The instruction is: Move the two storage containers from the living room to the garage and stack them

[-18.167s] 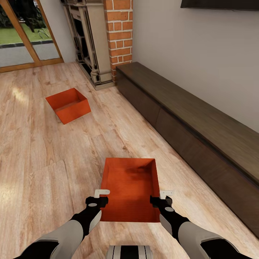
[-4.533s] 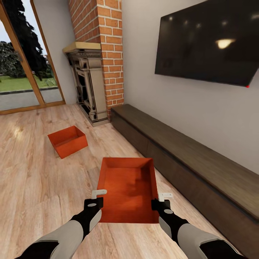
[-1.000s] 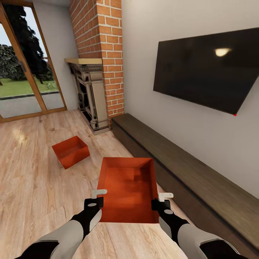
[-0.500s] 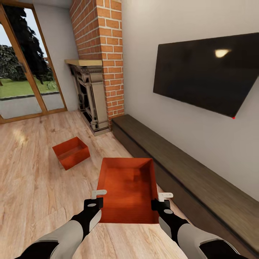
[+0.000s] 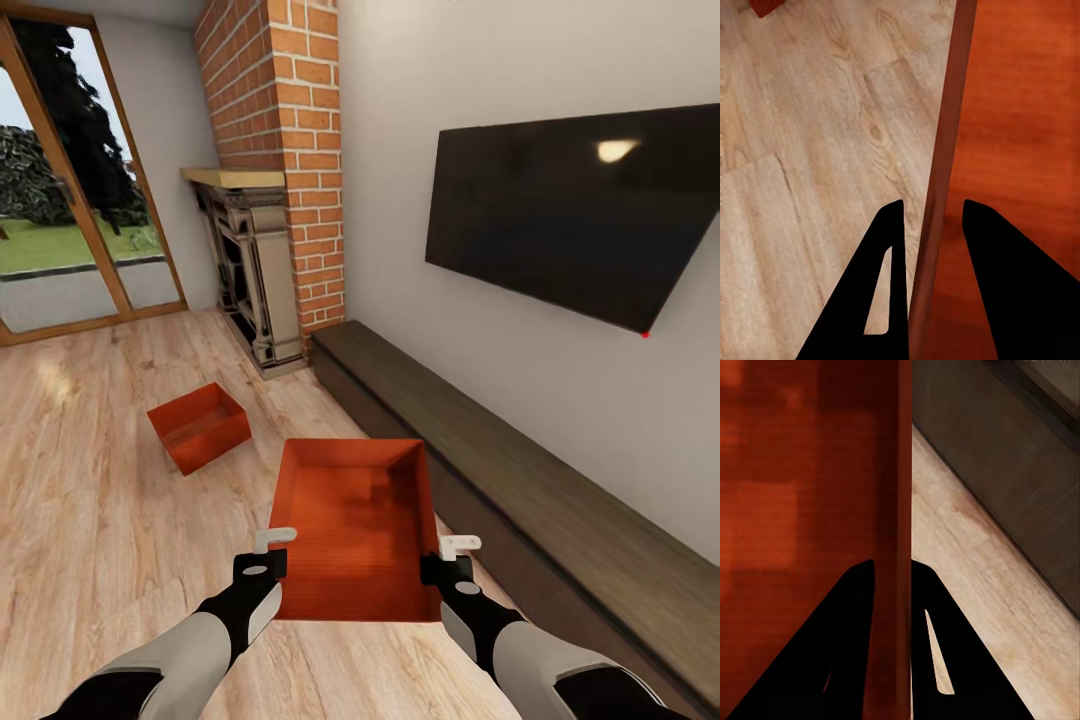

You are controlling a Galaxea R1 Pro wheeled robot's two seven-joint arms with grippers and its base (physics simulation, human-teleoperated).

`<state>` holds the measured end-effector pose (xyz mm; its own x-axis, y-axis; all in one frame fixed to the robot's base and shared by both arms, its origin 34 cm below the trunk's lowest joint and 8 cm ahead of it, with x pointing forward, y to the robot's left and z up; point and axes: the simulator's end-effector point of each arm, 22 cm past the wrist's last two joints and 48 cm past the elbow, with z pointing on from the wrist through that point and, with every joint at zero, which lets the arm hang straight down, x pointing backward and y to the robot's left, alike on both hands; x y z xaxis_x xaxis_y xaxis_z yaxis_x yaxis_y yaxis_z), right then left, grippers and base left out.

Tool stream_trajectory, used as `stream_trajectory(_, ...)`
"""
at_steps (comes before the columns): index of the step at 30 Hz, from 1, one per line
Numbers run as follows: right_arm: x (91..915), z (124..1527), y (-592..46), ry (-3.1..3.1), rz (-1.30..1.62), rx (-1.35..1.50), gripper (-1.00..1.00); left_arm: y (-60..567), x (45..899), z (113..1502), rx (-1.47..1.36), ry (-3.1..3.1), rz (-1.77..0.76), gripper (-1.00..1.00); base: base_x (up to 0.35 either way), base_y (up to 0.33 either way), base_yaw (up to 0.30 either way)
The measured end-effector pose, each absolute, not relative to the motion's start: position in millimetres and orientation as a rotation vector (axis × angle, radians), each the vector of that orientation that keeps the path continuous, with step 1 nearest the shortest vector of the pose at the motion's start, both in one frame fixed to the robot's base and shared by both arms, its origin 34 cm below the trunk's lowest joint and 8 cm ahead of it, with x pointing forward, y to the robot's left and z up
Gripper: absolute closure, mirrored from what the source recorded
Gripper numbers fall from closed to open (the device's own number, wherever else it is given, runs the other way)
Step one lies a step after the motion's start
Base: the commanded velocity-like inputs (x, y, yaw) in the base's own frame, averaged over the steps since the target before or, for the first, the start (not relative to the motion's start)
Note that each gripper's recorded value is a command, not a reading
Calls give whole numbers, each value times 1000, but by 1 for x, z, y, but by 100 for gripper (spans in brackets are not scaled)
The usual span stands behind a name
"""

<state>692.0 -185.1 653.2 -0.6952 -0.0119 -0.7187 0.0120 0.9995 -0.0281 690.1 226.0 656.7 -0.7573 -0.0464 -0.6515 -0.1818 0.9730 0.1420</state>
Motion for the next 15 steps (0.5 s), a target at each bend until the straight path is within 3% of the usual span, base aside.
stream_trajectory(15, 690, 674, -185, 2339, -39, 2, 100, 226, 689, 678, -156, 2423, 257, 100, 0, 0, 0)
